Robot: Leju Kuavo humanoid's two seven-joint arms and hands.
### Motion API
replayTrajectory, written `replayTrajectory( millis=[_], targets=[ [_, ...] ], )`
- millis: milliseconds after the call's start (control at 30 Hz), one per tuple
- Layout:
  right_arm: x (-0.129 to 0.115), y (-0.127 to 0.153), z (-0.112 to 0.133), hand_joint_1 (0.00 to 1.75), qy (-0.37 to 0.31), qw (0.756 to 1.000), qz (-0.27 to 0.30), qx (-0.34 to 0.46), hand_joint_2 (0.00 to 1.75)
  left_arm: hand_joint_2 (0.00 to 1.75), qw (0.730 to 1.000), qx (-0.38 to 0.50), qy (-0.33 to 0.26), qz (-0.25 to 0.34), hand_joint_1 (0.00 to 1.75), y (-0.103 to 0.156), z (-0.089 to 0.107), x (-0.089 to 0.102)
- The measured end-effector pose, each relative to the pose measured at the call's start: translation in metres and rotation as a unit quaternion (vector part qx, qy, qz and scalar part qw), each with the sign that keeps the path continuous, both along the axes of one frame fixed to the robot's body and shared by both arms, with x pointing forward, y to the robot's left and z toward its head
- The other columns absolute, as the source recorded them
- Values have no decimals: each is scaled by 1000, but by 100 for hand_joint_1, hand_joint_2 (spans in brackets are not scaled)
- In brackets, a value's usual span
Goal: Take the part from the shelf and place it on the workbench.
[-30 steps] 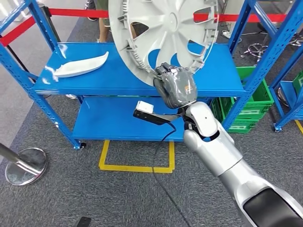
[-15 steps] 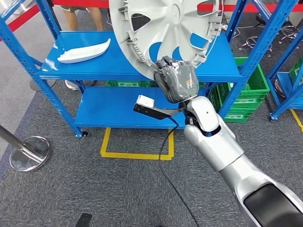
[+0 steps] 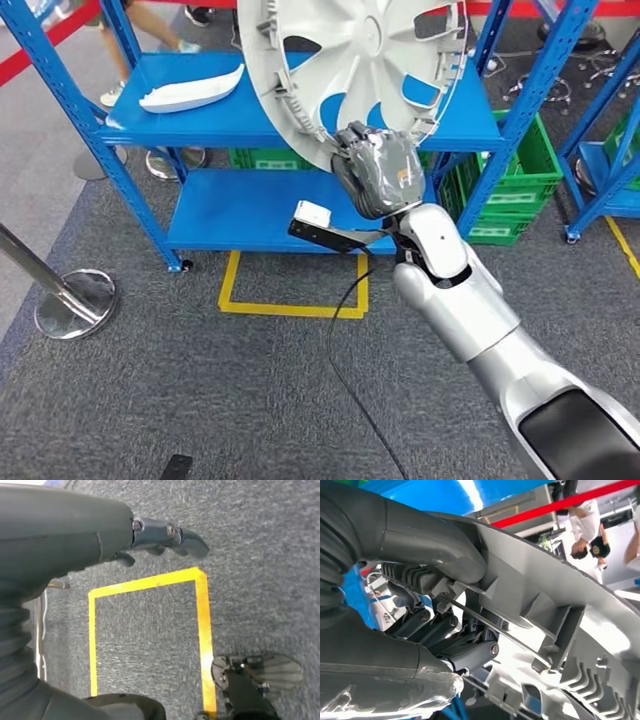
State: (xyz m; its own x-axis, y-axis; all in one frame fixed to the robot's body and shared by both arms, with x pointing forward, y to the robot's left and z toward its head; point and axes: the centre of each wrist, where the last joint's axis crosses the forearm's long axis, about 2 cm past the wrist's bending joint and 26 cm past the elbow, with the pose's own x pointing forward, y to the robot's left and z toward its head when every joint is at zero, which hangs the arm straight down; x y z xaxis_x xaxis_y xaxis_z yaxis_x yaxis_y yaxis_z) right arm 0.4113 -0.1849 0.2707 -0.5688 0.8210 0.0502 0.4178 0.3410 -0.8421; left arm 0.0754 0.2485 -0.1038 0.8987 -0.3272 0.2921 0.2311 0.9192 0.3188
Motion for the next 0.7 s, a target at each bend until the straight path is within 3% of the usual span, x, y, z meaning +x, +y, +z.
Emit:
replayTrajectory(
  millis=[467,700],
  targets=[
    [1,-1,2,175,-1,1000,-2,1,175,175,1000,0,-3,-3,0,0,1,3],
    [-5,-5,-19,175,26,1000,-5,5,175,175,1000,2,-2,-1,0,2,-1,-5]
  ],
)
